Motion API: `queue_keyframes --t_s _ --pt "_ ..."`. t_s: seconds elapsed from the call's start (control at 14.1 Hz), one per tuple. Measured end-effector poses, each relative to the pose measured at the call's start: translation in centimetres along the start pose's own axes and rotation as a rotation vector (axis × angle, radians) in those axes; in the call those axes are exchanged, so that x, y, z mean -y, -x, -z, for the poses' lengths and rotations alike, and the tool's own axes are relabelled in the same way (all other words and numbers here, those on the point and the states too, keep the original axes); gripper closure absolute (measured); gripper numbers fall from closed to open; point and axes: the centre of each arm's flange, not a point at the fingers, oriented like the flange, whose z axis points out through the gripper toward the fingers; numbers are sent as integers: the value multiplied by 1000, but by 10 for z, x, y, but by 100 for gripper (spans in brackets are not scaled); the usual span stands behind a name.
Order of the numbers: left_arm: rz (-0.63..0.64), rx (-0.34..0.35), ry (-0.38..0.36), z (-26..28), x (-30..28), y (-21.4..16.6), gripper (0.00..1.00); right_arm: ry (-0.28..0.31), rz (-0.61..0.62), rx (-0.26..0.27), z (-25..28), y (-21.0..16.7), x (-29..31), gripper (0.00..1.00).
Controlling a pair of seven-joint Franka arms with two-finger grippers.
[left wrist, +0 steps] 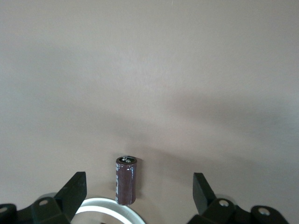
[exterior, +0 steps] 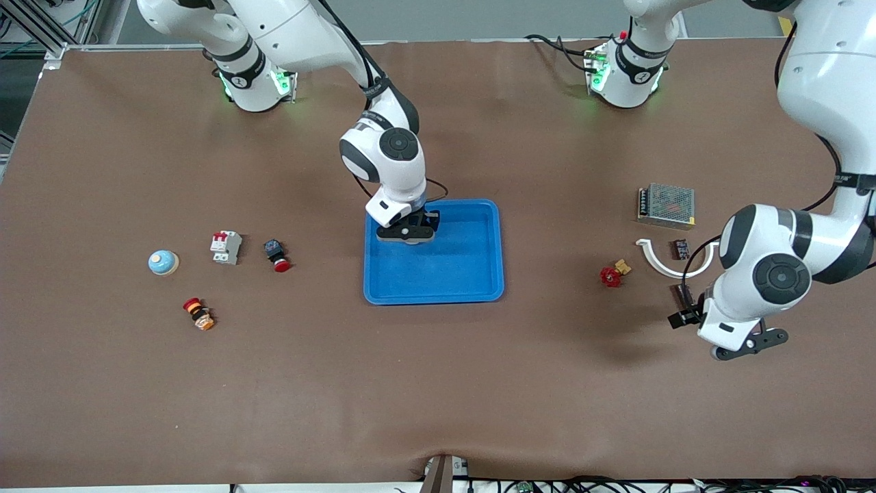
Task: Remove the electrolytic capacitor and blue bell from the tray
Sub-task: 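Grasp the bell with the right gripper while the left gripper places the capacitor, then carry the bell with the right gripper while the left gripper withdraws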
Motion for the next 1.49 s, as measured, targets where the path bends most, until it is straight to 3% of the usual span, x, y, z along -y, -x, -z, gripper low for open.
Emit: queue_keyframes --t_s 0.14,0.35,0.57,0.78,0.99,1.27,1.49 --pt "-9 -35 -5 34 0 1 0 54 20 23 34 -26 -12 33" --pt "-56 -69 -19 82 -5 9 0 74 115 29 87 -75 -54 33" --pt "-102 -73 -43 129 -7 20 0 80 253 42 96 -126 -127 33" --pt "-114 -64 -11 176 6 26 0 87 374 68 87 -165 -204 33" --pt "-146 -29 42 213 31 30 0 83 483 83 75 -189 -274 33" --pt "-195 18 136 259 70 48 0 68 573 47 43 -195 -342 33" --pt "-211 30 141 295 73 75 0 56 623 9 0 -184 -363 33"
